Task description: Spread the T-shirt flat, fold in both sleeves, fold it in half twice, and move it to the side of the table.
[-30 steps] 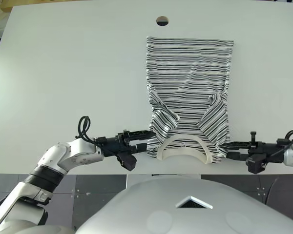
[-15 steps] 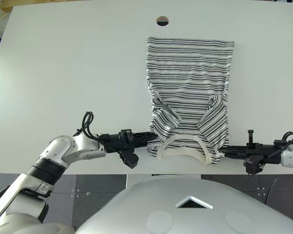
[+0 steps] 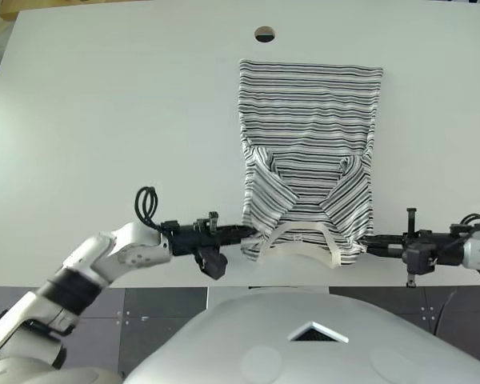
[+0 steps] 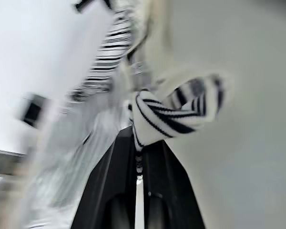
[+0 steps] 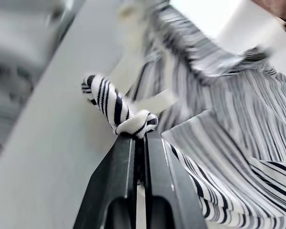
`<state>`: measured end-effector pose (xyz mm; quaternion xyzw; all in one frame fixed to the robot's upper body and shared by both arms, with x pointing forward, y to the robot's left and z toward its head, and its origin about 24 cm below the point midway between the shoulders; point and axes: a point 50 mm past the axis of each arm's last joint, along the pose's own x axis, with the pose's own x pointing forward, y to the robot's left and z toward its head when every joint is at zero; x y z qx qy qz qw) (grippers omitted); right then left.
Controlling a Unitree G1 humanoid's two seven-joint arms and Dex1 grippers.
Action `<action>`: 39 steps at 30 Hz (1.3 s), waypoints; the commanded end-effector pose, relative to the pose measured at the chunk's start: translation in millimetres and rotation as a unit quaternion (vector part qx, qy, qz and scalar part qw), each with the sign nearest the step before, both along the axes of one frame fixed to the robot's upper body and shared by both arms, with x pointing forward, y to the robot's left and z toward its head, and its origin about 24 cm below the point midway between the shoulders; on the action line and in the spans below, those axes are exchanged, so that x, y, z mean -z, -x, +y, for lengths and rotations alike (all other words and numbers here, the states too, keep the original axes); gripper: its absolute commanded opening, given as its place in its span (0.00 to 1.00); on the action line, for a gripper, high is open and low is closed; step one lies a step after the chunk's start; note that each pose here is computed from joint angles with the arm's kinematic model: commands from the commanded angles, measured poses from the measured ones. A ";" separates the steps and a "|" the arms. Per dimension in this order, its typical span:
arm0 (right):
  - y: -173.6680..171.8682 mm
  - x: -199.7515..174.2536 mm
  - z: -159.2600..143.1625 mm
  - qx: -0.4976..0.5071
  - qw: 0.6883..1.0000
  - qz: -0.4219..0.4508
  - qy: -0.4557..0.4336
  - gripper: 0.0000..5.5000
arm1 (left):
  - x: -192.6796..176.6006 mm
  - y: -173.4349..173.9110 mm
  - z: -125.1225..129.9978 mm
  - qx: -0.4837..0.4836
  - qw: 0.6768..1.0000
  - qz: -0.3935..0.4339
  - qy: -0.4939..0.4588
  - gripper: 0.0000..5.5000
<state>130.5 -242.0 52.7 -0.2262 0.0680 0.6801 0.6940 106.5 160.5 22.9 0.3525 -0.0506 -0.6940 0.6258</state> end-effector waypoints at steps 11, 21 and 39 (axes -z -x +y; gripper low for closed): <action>-19.6 -54.3 10.3 0.008 0.985 0.125 -0.120 0.02 | -62.3 -7.7 -0.4 -0.053 0.966 0.250 0.034 0.02; -99.0 -45.5 36.1 0.144 0.977 -0.083 -0.134 0.02 | -76.6 -90.4 32.2 -0.255 0.944 0.132 0.165 0.02; -195.8 -1.1 55.9 0.247 0.943 -0.220 0.026 0.02 | -24.8 -198.3 44.7 -0.390 0.912 0.085 0.091 0.02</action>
